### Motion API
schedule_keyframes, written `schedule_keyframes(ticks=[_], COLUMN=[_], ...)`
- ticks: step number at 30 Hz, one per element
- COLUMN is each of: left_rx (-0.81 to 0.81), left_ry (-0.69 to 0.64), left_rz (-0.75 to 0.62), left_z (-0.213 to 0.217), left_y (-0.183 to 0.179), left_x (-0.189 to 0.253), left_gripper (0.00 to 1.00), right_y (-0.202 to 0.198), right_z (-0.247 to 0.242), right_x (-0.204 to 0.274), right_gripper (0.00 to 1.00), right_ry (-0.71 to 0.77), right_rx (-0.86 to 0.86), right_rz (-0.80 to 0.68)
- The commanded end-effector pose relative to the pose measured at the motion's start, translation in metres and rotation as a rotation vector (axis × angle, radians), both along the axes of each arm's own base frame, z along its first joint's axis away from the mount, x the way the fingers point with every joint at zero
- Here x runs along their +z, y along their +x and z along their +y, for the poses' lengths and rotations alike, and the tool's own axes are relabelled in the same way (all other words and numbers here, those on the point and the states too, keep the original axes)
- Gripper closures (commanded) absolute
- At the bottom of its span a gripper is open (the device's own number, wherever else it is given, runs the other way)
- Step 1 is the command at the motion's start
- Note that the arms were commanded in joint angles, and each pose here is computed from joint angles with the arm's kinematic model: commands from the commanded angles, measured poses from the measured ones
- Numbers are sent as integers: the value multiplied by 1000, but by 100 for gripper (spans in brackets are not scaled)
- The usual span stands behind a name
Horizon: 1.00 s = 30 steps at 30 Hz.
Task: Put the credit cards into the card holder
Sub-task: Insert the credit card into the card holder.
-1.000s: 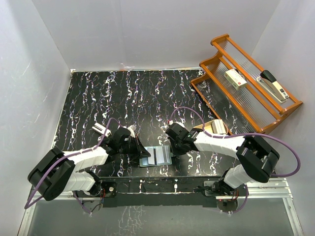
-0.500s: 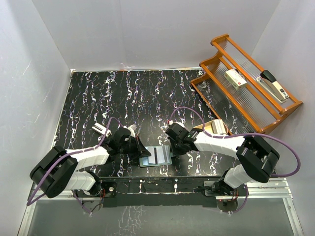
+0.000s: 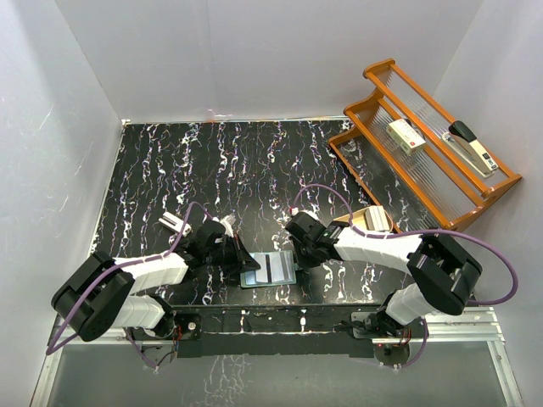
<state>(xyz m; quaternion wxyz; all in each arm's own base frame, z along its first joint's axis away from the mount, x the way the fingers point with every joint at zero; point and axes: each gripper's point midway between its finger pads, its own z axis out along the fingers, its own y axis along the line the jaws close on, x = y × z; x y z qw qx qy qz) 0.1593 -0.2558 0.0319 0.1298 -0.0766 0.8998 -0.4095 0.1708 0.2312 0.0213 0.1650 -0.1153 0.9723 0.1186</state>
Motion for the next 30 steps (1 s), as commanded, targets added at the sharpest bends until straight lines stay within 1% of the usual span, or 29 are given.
schedule_keyframes(ticks=[1, 6, 14, 24, 30], left_rx=[19, 17, 28, 26, 20], left_ry=[55, 54, -21, -54, -46], left_rz=[-14, -38, -59, -37, -34], left_z=[10, 8, 2, -1, -3], left_y=[1, 6, 6, 0, -3], left_x=[-10, -10, -3, -10, -10], left_gripper=[100, 100, 100, 100, 100], right_y=[10, 3, -1, -3, -2], right_z=[14, 17, 17, 20, 22], right_x=[12, 11, 13, 13, 15], right_gripper=[95, 96, 96, 97, 97], right_ry=[65, 105, 139, 160, 166], right_rx=[-24, -38, -60, -67, -69], right_rz=[-48, -24, -16, -10, -15])
